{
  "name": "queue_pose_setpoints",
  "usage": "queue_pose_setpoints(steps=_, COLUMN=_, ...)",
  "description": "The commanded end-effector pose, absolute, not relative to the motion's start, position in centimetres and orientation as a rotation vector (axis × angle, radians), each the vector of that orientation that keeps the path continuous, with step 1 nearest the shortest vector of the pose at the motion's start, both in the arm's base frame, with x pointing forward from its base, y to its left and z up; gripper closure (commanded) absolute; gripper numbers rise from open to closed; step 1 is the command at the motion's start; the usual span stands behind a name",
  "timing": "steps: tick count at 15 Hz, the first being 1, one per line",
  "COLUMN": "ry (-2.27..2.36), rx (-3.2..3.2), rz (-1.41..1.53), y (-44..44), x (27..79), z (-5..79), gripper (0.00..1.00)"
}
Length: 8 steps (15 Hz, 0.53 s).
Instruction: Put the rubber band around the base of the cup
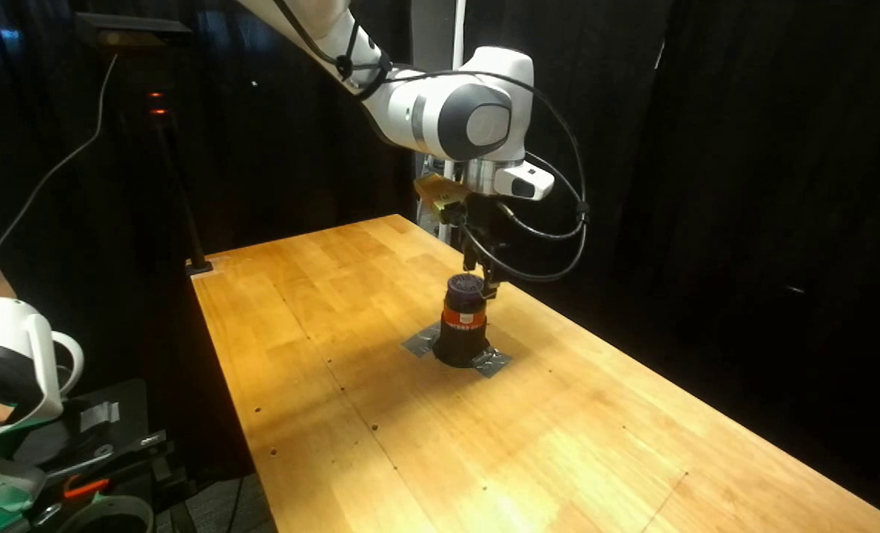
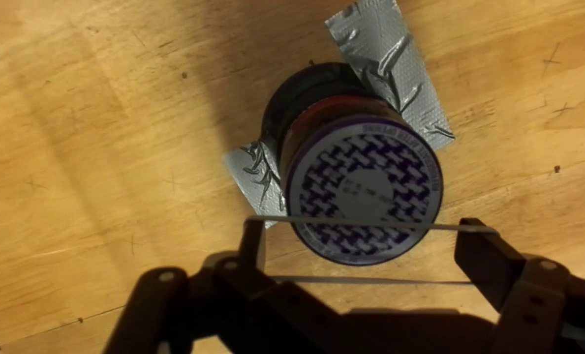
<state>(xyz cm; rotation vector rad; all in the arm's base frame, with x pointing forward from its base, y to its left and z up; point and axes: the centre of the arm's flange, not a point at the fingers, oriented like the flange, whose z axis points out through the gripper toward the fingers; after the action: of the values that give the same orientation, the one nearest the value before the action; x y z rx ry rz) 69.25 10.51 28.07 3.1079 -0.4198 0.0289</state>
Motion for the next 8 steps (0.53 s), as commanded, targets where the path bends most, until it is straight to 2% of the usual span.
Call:
queue_pose_setpoints(steps=1, ry=-0.457, rx=3.136, rz=0.064, y=12.0, x=71.5, z=28.5, gripper=0.00)
queue_pose_setpoints(steps=8, ry=-0.455, rx=3.125, rz=-0.039, y=11.0, x=70.5, z=27.5, gripper=0.00)
